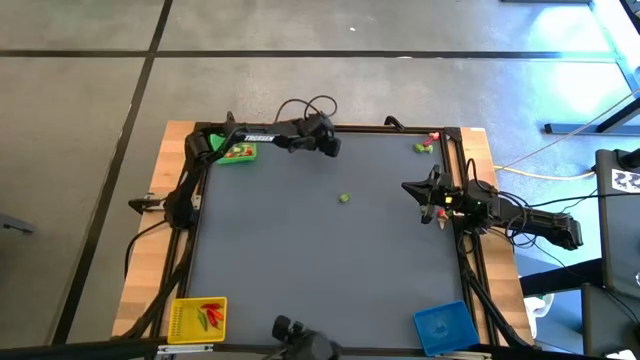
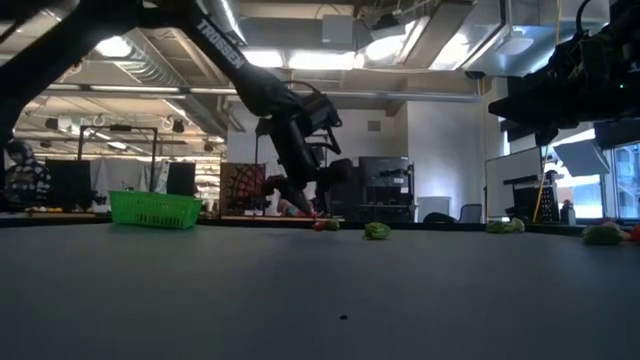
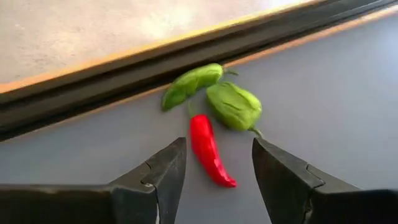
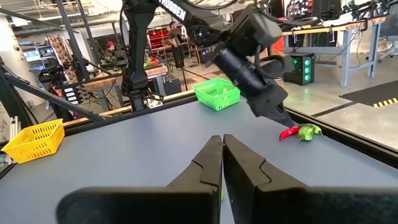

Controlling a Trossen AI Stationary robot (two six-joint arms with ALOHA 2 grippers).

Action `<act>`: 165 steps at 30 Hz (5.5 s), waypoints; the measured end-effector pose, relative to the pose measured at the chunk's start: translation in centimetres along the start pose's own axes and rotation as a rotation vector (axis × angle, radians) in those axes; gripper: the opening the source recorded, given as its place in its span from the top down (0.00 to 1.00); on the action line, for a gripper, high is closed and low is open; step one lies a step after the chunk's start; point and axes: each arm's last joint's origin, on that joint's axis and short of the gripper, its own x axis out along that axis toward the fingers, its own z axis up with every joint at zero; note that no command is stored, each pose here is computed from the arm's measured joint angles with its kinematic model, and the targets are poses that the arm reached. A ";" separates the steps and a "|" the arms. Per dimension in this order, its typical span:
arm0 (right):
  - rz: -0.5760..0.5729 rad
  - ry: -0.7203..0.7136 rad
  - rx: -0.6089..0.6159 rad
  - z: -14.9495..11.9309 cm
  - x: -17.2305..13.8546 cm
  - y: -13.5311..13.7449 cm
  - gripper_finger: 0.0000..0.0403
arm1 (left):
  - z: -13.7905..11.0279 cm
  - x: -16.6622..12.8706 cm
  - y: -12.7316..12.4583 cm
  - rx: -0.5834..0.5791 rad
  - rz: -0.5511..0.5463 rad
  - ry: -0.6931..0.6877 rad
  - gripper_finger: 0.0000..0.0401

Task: Sort produce into baskets
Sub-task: Put the red chili pepper into the yellow bin

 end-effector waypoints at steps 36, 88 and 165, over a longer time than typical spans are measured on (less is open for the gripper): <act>-0.013 0.028 -0.007 -0.2 0.2 0.0 0.96 | 2.0 3.2 4.4 -0.155 -0.350 0.247 0.90; -0.013 0.032 -0.053 -0.3 0.2 -0.1 0.96 | 0.6 2.1 2.2 0.339 -0.282 0.174 0.55; -0.019 0.020 -0.043 -0.2 0.3 0.0 0.96 | 1.0 -7.9 -1.5 0.590 -0.368 0.151 0.99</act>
